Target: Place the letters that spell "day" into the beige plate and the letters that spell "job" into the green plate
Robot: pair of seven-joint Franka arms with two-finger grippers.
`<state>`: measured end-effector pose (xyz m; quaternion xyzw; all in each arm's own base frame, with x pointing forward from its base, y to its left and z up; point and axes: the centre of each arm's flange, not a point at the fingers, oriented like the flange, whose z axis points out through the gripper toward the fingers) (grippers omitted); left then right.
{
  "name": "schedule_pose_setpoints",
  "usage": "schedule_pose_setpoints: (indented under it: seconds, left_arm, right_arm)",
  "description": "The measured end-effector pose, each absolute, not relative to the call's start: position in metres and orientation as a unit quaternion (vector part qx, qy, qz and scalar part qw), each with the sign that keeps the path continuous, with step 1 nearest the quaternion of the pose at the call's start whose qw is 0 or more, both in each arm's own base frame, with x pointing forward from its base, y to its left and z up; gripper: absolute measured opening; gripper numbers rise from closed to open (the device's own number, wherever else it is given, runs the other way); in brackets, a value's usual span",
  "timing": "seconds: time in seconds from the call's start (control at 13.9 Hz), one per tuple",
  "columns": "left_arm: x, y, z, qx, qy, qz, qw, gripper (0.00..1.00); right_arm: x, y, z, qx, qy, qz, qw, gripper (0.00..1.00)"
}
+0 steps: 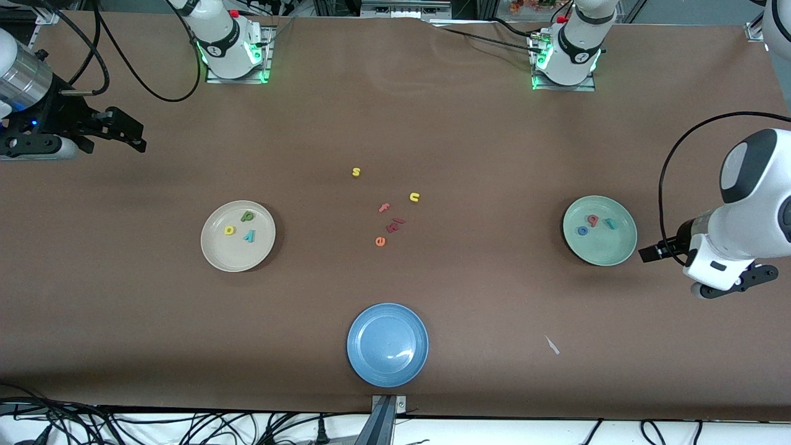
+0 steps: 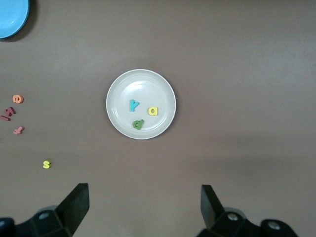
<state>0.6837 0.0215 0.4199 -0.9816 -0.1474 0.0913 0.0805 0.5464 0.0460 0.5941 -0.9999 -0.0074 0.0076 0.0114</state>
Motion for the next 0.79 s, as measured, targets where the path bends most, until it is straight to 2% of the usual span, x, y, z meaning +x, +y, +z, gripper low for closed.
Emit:
schedule_pose_setpoints:
  seconds: [0.29,0.57,0.79]
  left_arm:
    - [0.696,0.029,0.455,-0.985,-0.131,0.102,0.05,1.0]
    - [0.685,0.032,0.499,-0.991,-0.107,0.084,0.018,0.98]
    - [0.681,0.03,0.509,-0.994,-0.097,0.052,0.018,0.98]
  right_arm:
    - [0.547,0.044,0.593,-1.0,-0.006,0.009,0.012,1.0]
    - [0.547,0.044,0.592,-1.0,-0.005,0.009,0.012,1.0]
    - [0.547,0.044,0.592,-1.0,-0.006,0.01,0.012,1.0]
